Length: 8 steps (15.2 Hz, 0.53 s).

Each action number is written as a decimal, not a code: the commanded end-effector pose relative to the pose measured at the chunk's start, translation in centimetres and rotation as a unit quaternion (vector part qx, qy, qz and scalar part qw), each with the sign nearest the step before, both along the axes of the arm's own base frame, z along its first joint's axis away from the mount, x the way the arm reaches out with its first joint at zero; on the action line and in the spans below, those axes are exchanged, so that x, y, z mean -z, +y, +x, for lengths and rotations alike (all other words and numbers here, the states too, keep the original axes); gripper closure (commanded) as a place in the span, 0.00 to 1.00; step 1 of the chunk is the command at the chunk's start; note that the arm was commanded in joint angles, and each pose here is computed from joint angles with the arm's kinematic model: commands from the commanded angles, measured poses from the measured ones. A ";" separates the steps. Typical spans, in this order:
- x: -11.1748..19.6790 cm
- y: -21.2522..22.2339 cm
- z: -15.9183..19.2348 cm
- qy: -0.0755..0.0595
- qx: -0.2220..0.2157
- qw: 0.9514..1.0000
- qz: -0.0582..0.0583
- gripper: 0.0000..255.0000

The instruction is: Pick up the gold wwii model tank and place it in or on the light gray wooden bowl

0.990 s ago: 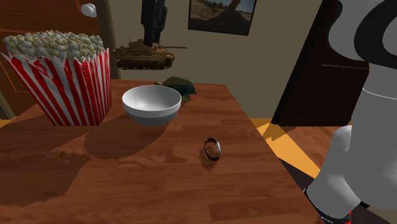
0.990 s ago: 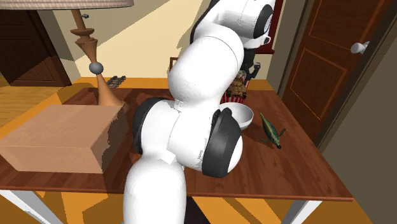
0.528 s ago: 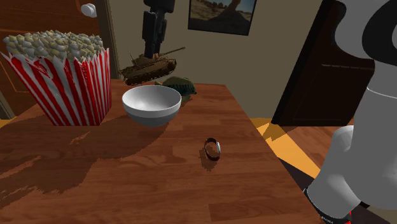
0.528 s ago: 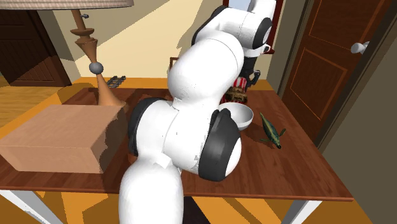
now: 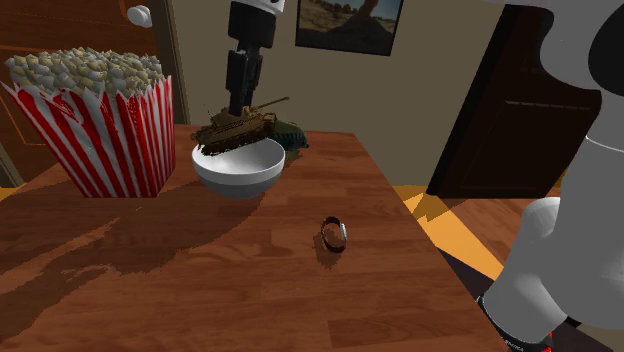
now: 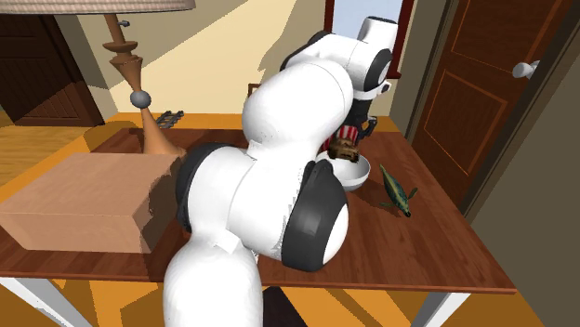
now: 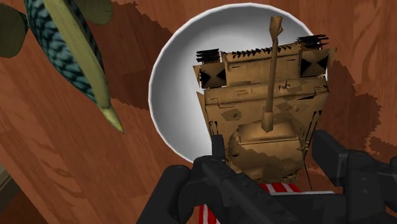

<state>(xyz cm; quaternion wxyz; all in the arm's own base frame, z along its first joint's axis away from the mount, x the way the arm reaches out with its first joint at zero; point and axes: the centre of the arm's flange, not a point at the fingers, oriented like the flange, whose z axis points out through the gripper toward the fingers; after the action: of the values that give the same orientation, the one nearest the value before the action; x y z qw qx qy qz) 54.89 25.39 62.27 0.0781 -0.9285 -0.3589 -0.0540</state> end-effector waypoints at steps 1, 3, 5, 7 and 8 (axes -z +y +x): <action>1.1 0.0 0.1 -0.001 0.000 1.000 0.000 1.00; 2.2 0.0 0.1 -0.001 0.000 1.000 0.000 1.00; 2.2 0.0 0.1 -0.001 0.000 1.000 0.000 1.00; 2.2 0.0 0.1 -0.001 0.000 1.000 0.000 1.00; 2.2 0.0 0.1 -0.001 0.000 1.000 0.000 1.00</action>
<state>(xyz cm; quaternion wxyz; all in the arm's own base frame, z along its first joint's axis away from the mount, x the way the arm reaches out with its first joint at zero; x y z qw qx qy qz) 54.97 25.43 60.01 0.0780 -0.9285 -0.3590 -0.0541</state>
